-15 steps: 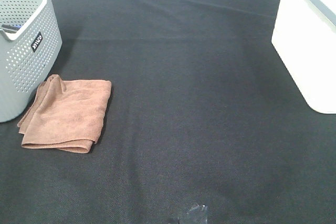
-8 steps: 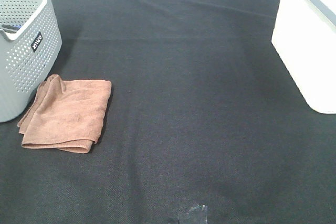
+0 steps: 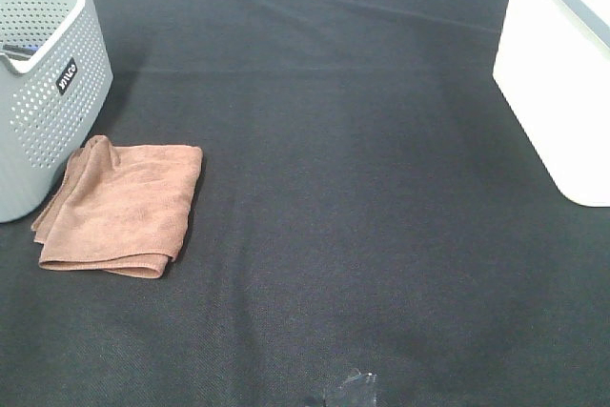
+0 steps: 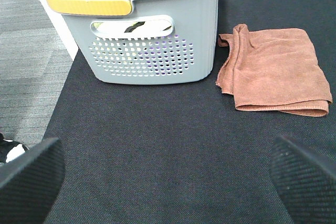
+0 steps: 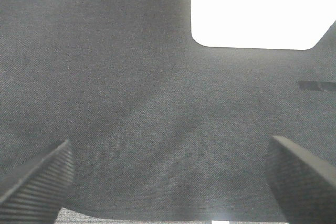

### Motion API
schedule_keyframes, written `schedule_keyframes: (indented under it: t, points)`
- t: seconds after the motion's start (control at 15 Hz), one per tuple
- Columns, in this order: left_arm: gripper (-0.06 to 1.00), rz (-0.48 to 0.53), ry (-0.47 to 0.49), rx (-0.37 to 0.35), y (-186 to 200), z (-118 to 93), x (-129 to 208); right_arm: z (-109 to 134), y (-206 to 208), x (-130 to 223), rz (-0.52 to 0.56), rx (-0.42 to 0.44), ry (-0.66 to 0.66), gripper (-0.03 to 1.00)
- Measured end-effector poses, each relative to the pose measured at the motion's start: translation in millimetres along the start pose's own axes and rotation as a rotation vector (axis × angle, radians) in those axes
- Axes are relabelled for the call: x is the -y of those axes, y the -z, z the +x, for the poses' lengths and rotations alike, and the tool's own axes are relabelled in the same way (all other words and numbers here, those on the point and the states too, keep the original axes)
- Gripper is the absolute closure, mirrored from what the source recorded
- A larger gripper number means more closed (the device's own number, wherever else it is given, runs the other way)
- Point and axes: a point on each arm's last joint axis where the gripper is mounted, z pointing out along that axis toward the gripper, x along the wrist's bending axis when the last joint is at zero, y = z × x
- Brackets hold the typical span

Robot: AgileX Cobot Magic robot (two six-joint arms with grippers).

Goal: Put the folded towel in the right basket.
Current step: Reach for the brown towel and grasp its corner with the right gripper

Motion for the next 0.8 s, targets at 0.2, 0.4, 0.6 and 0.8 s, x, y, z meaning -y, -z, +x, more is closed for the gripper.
schedule_keyframes:
  t: [0.2, 0.4, 0.6, 0.8]
  points:
    - [-0.04, 0.000, 0.000, 0.000, 0.0, 0.0, 0.0, 0.0, 0.0, 0.0, 0.000, 0.000, 0.000, 0.01]
    - [-0.04, 0.000, 0.000, 0.000, 0.0, 0.0, 0.0, 0.0, 0.0, 0.0, 0.000, 0.000, 0.000, 0.01]
    - [-0.04, 0.000, 0.000, 0.000, 0.0, 0.0, 0.0, 0.0, 0.0, 0.0, 0.000, 0.000, 0.000, 0.01]
    - [-0.04, 0.000, 0.000, 0.000, 0.0, 0.0, 0.0, -0.1, 0.0, -0.1, -0.001, 0.001, 0.000, 0.01]
